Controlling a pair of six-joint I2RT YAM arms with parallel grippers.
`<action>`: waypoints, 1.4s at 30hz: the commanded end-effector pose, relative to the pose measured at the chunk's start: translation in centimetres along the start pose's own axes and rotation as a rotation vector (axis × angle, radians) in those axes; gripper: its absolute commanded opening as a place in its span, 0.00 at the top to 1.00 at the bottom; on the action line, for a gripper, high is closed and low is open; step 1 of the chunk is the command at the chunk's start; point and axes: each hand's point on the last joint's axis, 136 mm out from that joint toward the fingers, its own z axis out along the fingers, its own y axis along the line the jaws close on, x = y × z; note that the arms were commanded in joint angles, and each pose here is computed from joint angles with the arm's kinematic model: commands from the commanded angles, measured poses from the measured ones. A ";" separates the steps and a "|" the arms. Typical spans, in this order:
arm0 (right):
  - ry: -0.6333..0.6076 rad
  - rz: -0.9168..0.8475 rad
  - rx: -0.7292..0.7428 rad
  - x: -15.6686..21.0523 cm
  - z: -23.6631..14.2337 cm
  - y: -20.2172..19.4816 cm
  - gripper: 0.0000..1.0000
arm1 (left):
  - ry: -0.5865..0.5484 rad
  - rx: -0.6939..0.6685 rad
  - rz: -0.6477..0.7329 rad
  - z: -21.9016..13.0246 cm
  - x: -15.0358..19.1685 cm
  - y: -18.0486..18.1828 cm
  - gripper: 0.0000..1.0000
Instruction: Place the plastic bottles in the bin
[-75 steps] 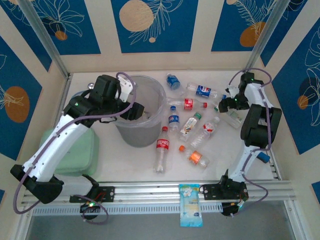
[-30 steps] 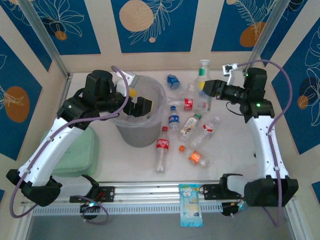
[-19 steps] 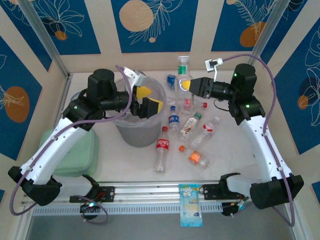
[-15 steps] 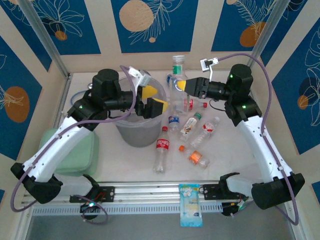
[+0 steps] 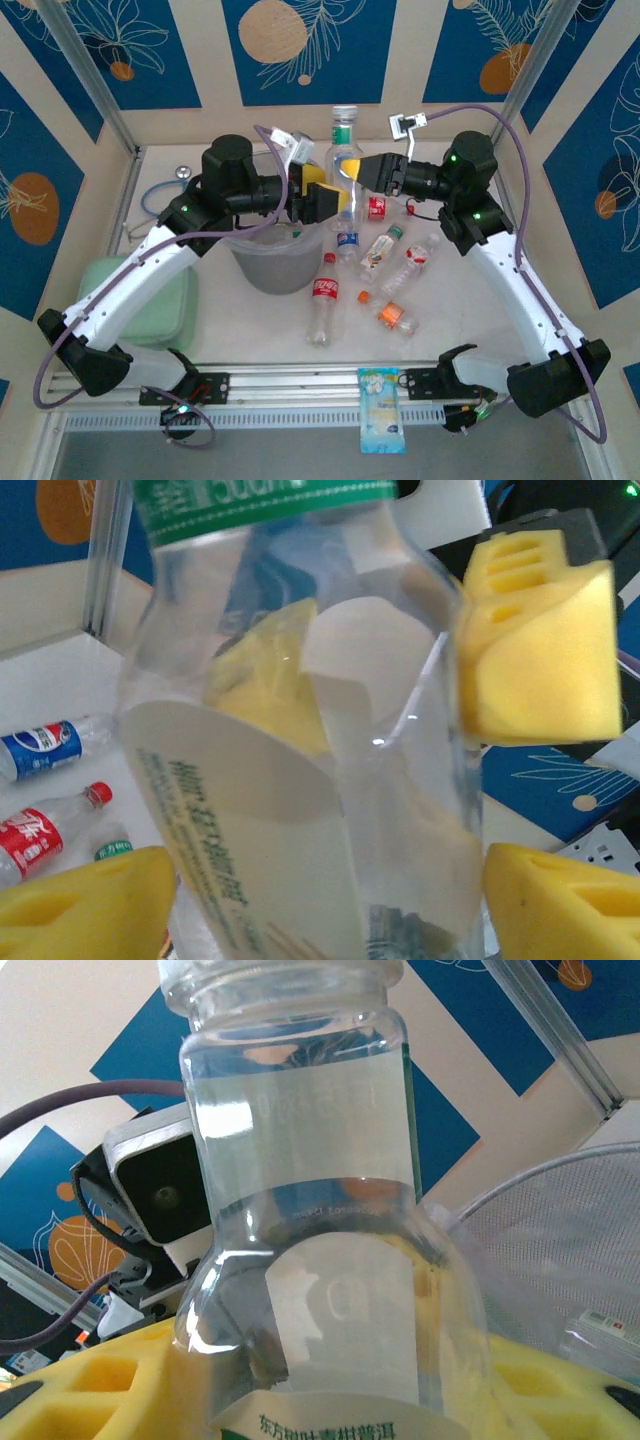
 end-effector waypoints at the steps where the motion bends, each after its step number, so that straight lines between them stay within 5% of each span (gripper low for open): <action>1: -0.011 -0.011 -0.027 0.0 0.6 0.2 0.98 | -0.025 0.008 0.001 0.0 -0.4 -0.3 0.29; 6: -0.010 0.001 -0.017 0.0 1.3 -0.7 0.96 | -0.032 -0.012 0.006 0.1 -0.6 0.1 0.44; 11: -0.016 0.003 0.050 0.4 1.3 -2.2 0.81 | -0.018 -0.049 -0.002 0.4 -0.4 1.0 0.54; 17: -0.027 -0.023 0.176 0.1 0.4 -4.1 0.30 | 0.001 -0.140 0.003 -0.1 -0.3 2.4 0.54; 23: -0.061 -0.061 0.237 -0.7 -1.2 -3.6 0.01 | 0.009 -0.236 -0.010 -0.8 -0.2 4.5 0.54; 33: -0.141 -0.083 0.573 1.1 -4.3 -6.8 0.01 | 0.023 -0.410 0.038 -4.4 -2.3 6.3 0.64; 38: -0.158 0.030 0.582 2.8 -4.2 -8.6 0.00 | 0.110 -0.549 0.086 -7.4 -2.2 7.4 0.69; 42: -0.058 0.117 0.540 4.7 -2.3 -9.4 0.12 | 0.223 -0.689 0.106 -9.5 -0.7 9.1 0.72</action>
